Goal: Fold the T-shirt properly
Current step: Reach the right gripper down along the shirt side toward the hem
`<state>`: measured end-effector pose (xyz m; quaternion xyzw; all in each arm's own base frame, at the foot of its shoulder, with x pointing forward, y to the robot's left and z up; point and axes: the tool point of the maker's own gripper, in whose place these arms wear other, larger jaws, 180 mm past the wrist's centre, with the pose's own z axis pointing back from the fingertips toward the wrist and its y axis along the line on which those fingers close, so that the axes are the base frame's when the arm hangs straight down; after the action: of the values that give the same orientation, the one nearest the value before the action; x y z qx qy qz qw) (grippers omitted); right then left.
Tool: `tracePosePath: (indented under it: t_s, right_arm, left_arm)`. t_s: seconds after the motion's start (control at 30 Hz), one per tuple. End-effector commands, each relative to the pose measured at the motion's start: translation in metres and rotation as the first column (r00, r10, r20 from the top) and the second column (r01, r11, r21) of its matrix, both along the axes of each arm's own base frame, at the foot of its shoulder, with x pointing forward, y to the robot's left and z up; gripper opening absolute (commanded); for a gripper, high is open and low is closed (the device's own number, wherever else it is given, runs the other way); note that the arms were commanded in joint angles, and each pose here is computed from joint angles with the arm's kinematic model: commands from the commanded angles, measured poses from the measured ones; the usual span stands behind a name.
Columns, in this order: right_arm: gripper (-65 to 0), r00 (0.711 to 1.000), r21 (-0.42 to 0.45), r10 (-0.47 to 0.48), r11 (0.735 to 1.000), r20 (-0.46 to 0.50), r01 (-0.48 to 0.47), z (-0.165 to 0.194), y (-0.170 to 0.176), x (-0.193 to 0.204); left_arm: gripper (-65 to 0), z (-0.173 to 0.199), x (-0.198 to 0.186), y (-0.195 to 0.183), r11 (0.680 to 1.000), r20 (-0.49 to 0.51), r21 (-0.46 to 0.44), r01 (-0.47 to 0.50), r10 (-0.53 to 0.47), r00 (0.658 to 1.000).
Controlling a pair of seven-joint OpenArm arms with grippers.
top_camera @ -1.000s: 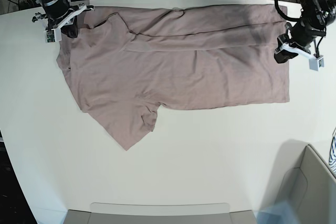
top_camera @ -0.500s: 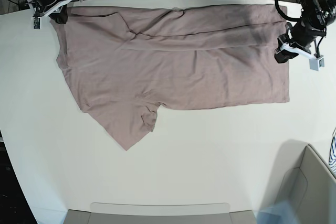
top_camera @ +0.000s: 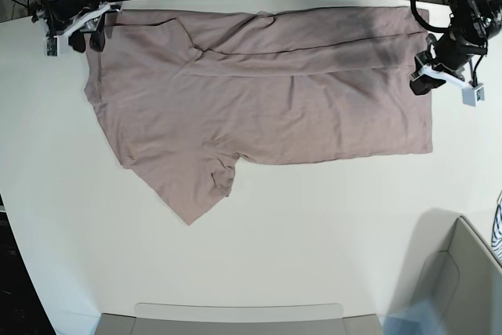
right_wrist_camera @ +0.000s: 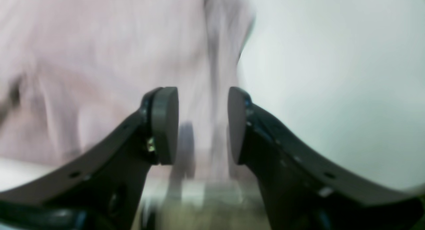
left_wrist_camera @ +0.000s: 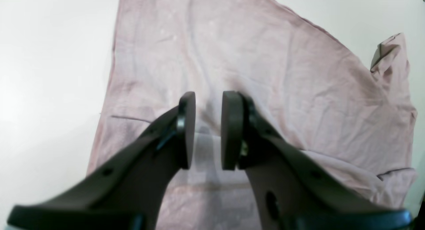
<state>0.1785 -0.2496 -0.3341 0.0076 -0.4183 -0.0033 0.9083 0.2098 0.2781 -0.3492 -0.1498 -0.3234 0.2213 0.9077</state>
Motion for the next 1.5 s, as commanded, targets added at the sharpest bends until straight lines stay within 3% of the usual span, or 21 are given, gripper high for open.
tracePosePath:
  t_s: [0.0,0.13,0.3,0.47,0.6,0.73,0.87,1.0,1.27,1.47]
  right_arm:
    - [-39.8,0.993,-0.016,0.028,1.0,0.115,-0.027,0.027,0.001,0.024]
    - [-39.8,0.962,-0.043,0.09,0.996,0.259,-0.082,0.063,0.007,0.094]
    - [-39.8,0.958,-0.171,0.25,0.959,0.138,-0.226,0.053,0.037,0.176]
    - [-39.8,0.961,-0.153,0.275,0.952,0.038,-0.266,0.003,0.055,0.229]
    - [-39.8,0.966,-0.121,0.256,0.958,-0.045,-0.26,-0.042,0.052,0.226]
    - [-39.8,0.956,-0.098,0.253,0.958,-0.149,-0.268,-0.081,0.049,0.189]
    - [-39.8,0.949,-0.126,0.27,0.948,-0.164,-0.292,-0.086,0.051,0.148]
    - [-39.8,0.948,-0.162,0.295,0.936,-0.117,-0.311,-0.066,0.06,0.131]
    - [-39.8,0.944,-0.247,0.309,0.929,0.113,-0.275,0.019,0.064,0.199]
    - [-39.8,0.962,-0.178,0.264,0.952,0.074,-0.248,0.007,0.05,0.251]
  left_arm:
    - [-51.1,0.01,0.006,0.003,1.0,0.034,0.011,0.004,-0.004,0.999]
    - [-51.1,0.01,0.006,0.003,1.0,0.034,0.012,0.005,-0.005,0.999]
    - [-51.1,0.01,0.006,0.004,1.0,0.035,0.016,0.005,-0.006,0.999]
    - [-51.1,0.017,0.016,0.003,1.0,0.064,0.014,0.005,-0.005,0.998]
    - [-51.1,0.017,0.017,0.003,1.0,0.064,0.014,0.004,-0.005,0.998]
    - [-51.1,0.017,0.017,0.003,1.0,0.064,0.014,0.004,-0.005,0.998]
    - [-51.1,0.021,0.024,0.003,1.0,0.086,0.013,0.004,-0.005,0.996]
    - [-51.1,0.016,0.024,0.005,1.0,0.072,-0.001,-0.008,0.008,0.997]
    - [-51.1,0.004,0.019,0.009,0.999,0.039,-0.022,-0.026,0.027,0.999]
    - [-51.1,0.006,0.02,0.01,1.0,0.044,-0.018,-0.024,0.025,0.999]
